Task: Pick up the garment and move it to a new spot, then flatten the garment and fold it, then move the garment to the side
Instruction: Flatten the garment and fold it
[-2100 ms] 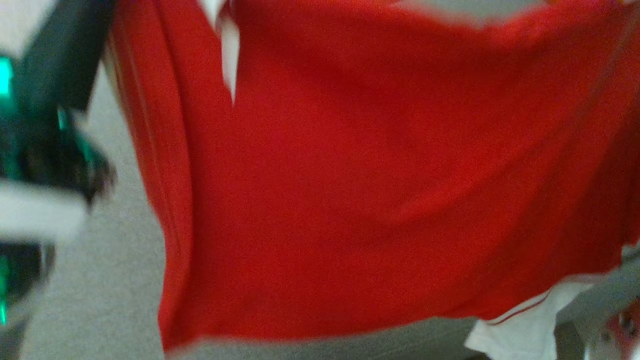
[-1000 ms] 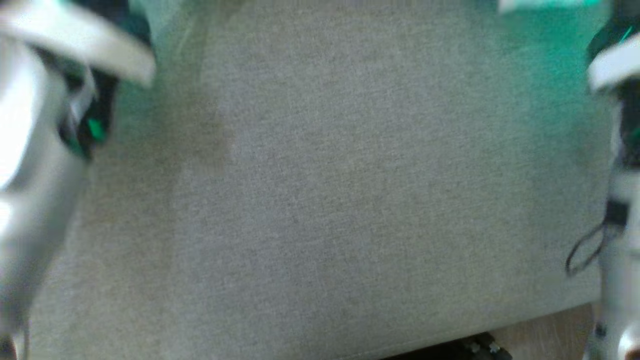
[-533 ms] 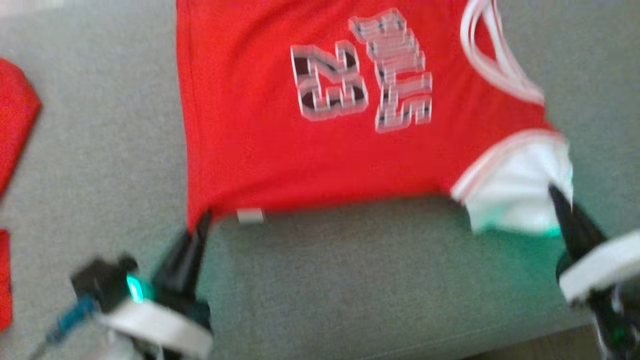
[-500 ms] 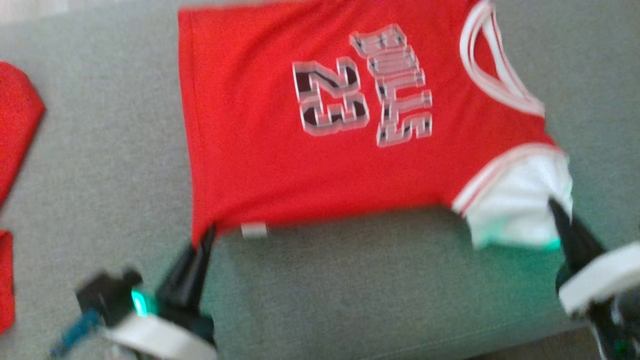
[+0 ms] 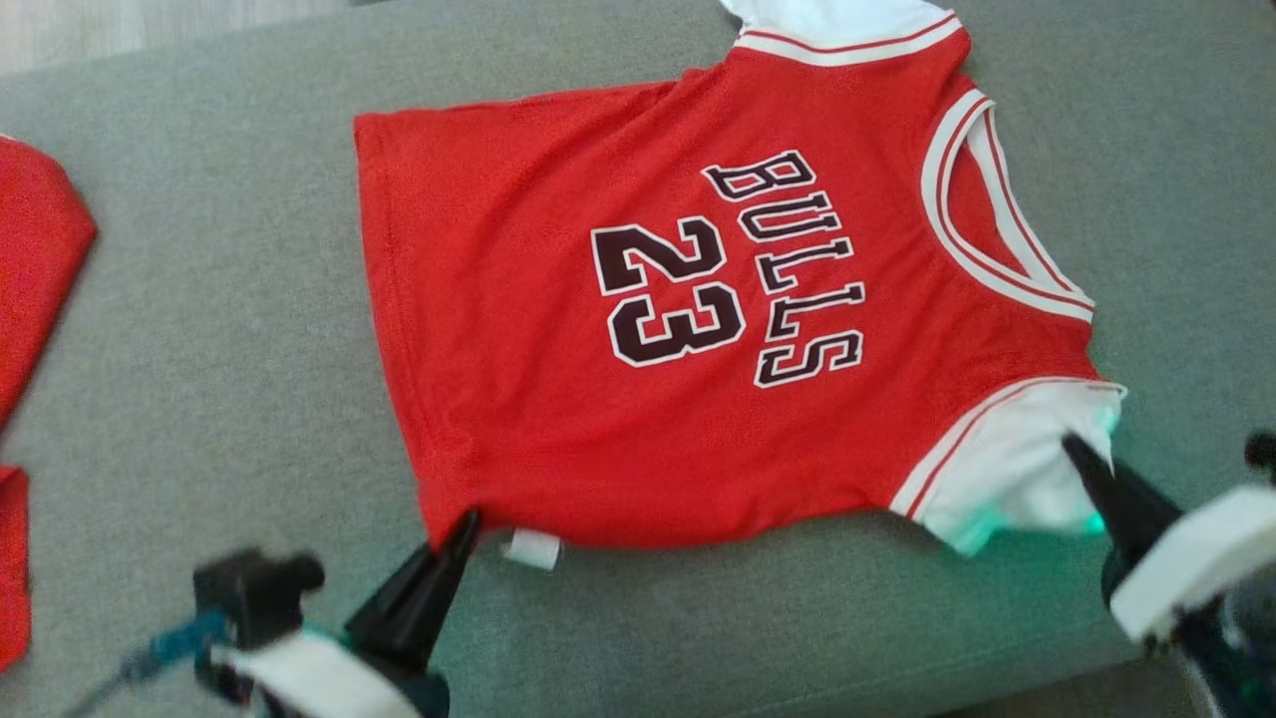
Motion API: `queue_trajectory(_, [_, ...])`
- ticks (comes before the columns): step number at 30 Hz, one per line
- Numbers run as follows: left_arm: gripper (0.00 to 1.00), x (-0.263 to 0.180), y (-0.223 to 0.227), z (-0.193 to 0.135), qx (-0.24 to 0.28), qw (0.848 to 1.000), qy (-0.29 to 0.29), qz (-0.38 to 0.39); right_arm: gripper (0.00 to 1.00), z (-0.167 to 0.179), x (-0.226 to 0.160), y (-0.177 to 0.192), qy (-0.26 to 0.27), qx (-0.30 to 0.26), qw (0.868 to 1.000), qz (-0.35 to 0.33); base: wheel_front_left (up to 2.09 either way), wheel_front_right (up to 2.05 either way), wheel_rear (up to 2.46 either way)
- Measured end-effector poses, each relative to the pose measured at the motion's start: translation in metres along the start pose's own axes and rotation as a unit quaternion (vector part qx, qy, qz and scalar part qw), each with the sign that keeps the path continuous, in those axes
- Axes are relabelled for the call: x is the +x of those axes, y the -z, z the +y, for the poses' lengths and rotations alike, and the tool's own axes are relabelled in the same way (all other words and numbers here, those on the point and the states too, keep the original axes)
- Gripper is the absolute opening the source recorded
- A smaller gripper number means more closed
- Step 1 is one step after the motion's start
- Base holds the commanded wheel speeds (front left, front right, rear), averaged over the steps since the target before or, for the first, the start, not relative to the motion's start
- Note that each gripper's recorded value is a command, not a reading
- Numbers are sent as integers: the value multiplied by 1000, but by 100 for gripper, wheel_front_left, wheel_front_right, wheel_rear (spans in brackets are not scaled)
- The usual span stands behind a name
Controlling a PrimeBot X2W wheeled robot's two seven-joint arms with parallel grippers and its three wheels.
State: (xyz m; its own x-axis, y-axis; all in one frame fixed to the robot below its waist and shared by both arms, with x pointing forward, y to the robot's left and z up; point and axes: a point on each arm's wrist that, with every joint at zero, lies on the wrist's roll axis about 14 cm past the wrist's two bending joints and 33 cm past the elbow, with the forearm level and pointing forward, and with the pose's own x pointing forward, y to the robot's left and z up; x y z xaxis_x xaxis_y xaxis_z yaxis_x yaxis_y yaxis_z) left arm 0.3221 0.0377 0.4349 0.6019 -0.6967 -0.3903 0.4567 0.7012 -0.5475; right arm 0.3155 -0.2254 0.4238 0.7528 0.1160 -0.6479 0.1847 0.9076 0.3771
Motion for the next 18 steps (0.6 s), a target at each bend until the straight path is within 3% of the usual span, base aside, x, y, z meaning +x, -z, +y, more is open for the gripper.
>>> queue_trajectory(5, [0, 18, -14, 7, -21, 998, 20, 53, 0, 11, 25, -26, -18, -21, 999, 20, 0, 0, 0])
queue_trajectory(16, [0, 57, -53, 61, -30, 994, -30, 102, 0, 25, 83, -76, -25, -73, 997, 32, 0, 0, 0])
queue_trajectory(17, [5, 59, -53, 67, -33, 993, -40, 103, 5, 26, 88, -78, -24, -77, 996, 32, 0, 0, 0])
queue_trajectory(18, [20, 61, -51, 72, -36, 992, -47, 108, 34, 27, 92, -81, -25, -81, 996, 27, 0, 0, 0])
